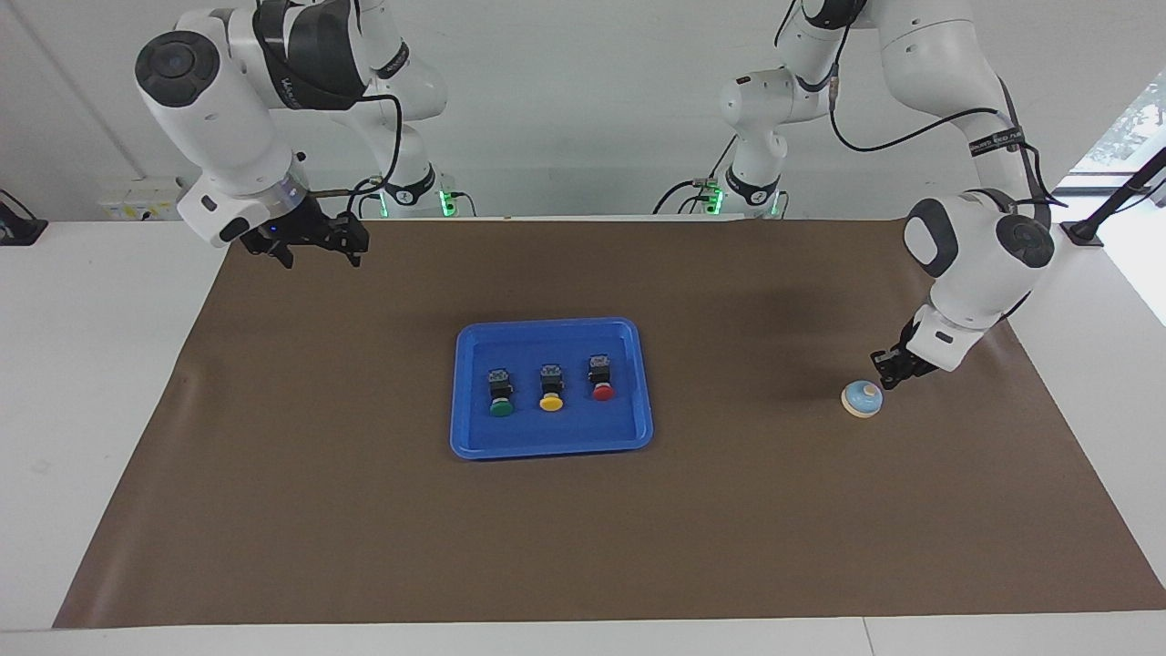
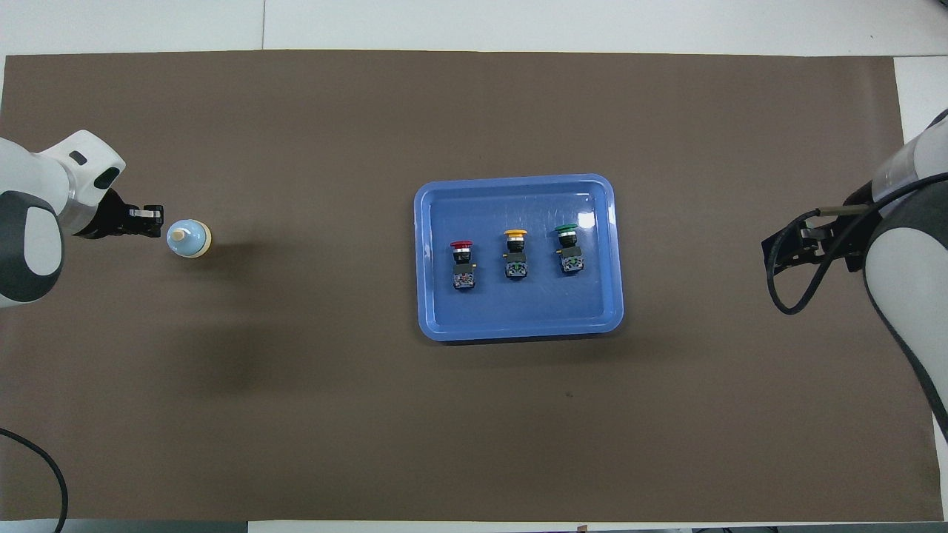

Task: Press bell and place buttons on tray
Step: 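Press the bell with the left gripper while the right gripper withdraws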

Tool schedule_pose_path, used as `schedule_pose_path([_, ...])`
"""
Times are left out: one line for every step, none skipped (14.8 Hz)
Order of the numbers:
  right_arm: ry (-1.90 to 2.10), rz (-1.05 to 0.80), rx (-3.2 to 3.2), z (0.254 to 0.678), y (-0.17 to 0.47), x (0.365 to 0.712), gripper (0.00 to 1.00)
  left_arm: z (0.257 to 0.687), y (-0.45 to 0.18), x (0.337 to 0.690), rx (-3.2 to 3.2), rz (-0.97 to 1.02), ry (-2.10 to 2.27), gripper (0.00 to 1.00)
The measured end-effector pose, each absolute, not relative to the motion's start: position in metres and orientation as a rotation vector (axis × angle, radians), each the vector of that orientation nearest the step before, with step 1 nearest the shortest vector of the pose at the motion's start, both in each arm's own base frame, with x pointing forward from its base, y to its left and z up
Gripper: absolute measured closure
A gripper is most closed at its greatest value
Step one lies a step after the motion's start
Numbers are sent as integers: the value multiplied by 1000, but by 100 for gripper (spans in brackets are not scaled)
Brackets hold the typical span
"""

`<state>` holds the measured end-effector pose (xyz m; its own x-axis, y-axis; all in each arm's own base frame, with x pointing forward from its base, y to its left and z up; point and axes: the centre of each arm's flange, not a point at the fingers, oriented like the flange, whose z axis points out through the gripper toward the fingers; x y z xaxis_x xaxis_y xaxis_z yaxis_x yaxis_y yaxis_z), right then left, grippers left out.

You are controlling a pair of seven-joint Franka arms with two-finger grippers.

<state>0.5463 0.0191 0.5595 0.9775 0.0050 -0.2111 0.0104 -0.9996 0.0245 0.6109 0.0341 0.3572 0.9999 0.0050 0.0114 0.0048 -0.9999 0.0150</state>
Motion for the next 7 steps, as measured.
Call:
schedule_pose_path([6,-330,3099,560,17,546,0,353,32,612,3126,19,2,99])
schedule_pose_path([-2,-328,3100,562,14,545,0,350,30,613,3125,15,-4,99])
schedule_pose_path([-13,-323,3101,564,10,545,0,348,27,613,3125,12,-9,99])
schedule_pose_path([-23,-319,3103,565,7,545,0,347,26,613,3125,10,-12,99])
schedule_pose_path([-39,-319,3104,567,1,544,0,344,25,611,3125,5,-11,99])
schedule_pose_path([-55,-328,3103,571,-4,542,0,338,25,609,3125,14,-6,99])
schedule_pose_path([-80,-322,3105,575,-13,541,0,339,25,607,3126,28,-4,99])
